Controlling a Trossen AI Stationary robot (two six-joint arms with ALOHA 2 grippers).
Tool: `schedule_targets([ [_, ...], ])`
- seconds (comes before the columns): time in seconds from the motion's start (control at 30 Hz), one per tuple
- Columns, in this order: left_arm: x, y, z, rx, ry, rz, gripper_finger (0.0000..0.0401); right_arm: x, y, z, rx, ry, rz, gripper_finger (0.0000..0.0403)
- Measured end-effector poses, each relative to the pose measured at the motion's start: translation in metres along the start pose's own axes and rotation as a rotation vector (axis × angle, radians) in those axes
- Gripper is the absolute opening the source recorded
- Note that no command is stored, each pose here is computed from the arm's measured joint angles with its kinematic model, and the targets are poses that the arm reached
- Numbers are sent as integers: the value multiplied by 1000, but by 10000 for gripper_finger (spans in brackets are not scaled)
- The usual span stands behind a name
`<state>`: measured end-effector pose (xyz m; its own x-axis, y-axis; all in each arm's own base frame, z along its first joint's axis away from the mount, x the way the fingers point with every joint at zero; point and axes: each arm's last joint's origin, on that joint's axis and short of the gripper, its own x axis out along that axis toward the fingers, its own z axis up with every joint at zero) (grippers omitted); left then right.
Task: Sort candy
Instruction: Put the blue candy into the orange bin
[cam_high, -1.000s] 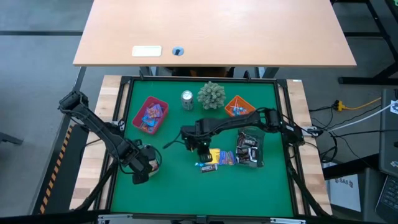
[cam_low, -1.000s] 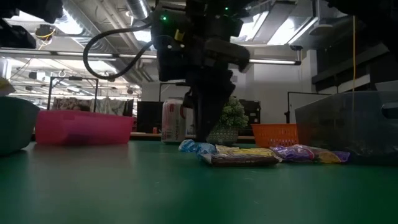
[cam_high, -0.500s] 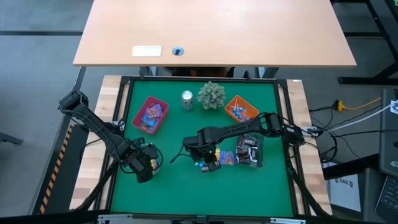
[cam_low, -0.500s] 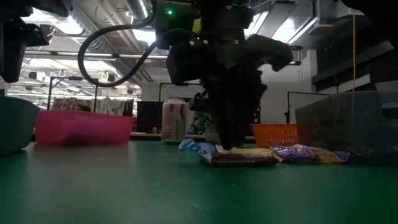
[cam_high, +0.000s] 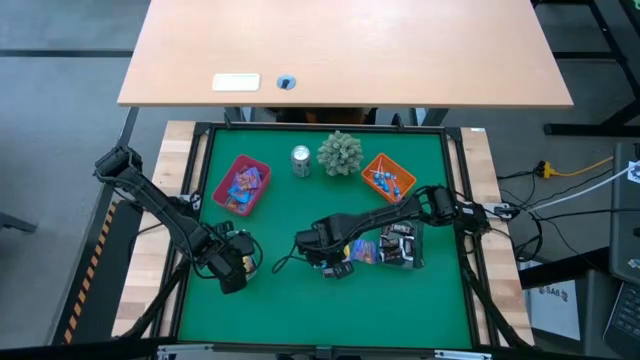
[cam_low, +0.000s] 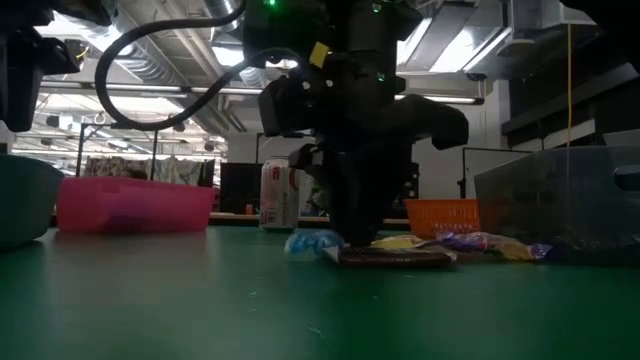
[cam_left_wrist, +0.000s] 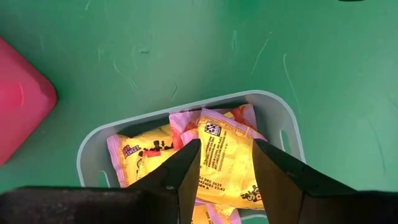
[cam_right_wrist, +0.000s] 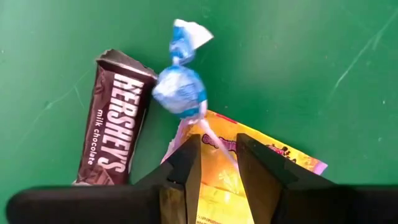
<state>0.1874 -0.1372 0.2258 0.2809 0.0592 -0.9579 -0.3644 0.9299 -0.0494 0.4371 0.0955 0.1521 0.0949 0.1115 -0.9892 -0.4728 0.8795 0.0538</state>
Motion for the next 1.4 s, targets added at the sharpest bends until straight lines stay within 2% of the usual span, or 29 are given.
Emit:
schedule_targets([
  [0.3, 0, 0, 0, 0, -3, 2, 134, 0, 0, 0, -22, -2, 4, 100],
  [0.67, 0, 0, 0, 0, -4, 1, 134, 0, 0, 0, -22, -1, 6, 6],
  [0.87, 0, -2, 1, -5, -16, -17, 134, -5, 1, 0, -20, 16, 11, 13],
  [1.13, -1, -5, 9, -19, -181, 3, 134, -36, 0, 10, -21, 0, 3, 9],
  [1.4, -3, -11, 17, 41, -338, 10, 134, -59, -1, 14, -51, 14, -52, 5],
])
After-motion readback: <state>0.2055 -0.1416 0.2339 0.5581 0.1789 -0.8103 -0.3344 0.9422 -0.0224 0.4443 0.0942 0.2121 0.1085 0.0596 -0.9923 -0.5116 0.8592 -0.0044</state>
